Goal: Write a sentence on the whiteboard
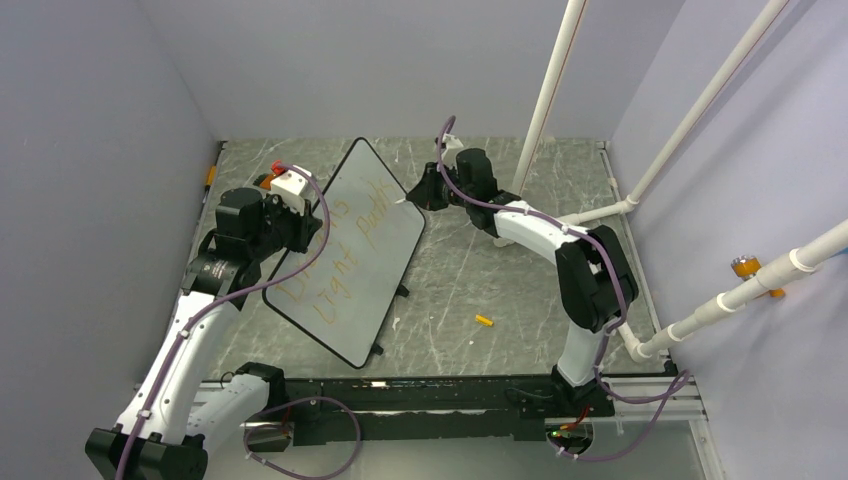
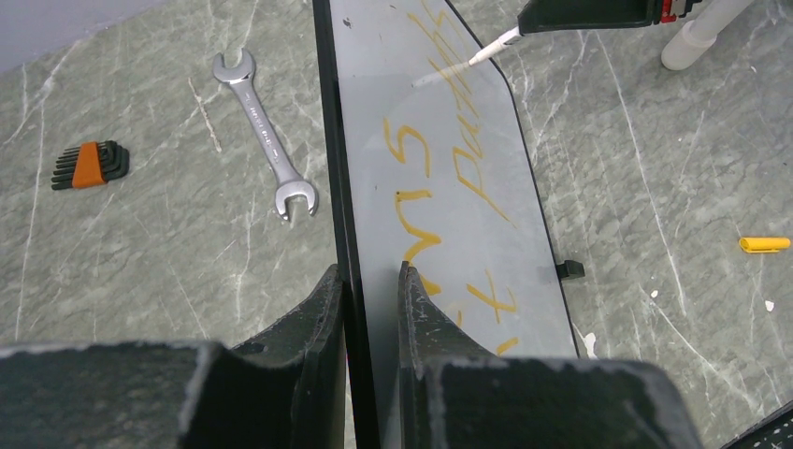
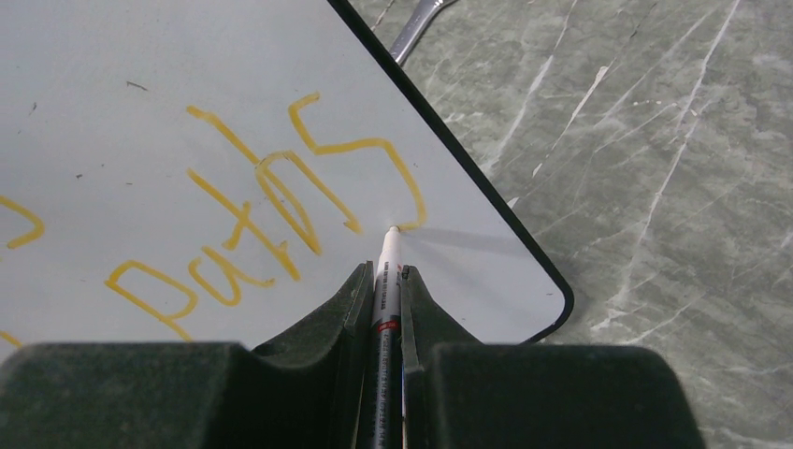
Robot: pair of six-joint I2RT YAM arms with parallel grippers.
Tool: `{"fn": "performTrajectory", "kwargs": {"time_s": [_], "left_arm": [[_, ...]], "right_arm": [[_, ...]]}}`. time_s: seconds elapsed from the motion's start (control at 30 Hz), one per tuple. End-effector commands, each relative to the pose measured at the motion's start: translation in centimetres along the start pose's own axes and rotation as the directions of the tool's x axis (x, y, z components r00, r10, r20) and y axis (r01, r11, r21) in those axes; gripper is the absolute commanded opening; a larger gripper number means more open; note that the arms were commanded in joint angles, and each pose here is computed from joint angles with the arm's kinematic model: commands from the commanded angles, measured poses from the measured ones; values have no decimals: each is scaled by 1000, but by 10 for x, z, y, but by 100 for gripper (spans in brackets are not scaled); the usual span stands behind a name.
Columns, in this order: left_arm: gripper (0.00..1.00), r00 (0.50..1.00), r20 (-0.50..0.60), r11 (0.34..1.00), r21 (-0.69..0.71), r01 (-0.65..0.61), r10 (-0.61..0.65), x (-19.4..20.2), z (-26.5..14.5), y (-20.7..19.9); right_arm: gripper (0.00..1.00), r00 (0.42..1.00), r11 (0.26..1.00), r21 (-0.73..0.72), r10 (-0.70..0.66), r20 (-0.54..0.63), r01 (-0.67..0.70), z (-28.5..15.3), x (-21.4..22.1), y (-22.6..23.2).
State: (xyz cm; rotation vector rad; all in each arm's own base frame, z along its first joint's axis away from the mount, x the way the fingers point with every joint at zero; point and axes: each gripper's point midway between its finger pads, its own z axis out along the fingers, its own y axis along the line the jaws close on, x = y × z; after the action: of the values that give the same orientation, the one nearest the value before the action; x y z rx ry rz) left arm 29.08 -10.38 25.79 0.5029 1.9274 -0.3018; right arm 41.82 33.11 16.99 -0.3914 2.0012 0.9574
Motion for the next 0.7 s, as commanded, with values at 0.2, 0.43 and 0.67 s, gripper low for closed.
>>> {"fn": "performTrajectory", "kwargs": {"time_s": [0.2, 0.43, 0.67], "left_arm": [[0, 983, -177, 994, 102, -38, 56, 53, -2, -18], [0, 982, -182, 994, 102, -38, 56, 55, -1, -18], [0, 982, -178, 994, 99, -39, 56, 54, -2, -18]], "right_arm": [[0, 994, 996, -70, -54, 90, 61, -22, -52, 41], [0, 986, 994, -60, -86, 144, 95, -49, -77, 58], [0, 972, 992, -55, -100, 211, 114, -88, -96, 78]]}}
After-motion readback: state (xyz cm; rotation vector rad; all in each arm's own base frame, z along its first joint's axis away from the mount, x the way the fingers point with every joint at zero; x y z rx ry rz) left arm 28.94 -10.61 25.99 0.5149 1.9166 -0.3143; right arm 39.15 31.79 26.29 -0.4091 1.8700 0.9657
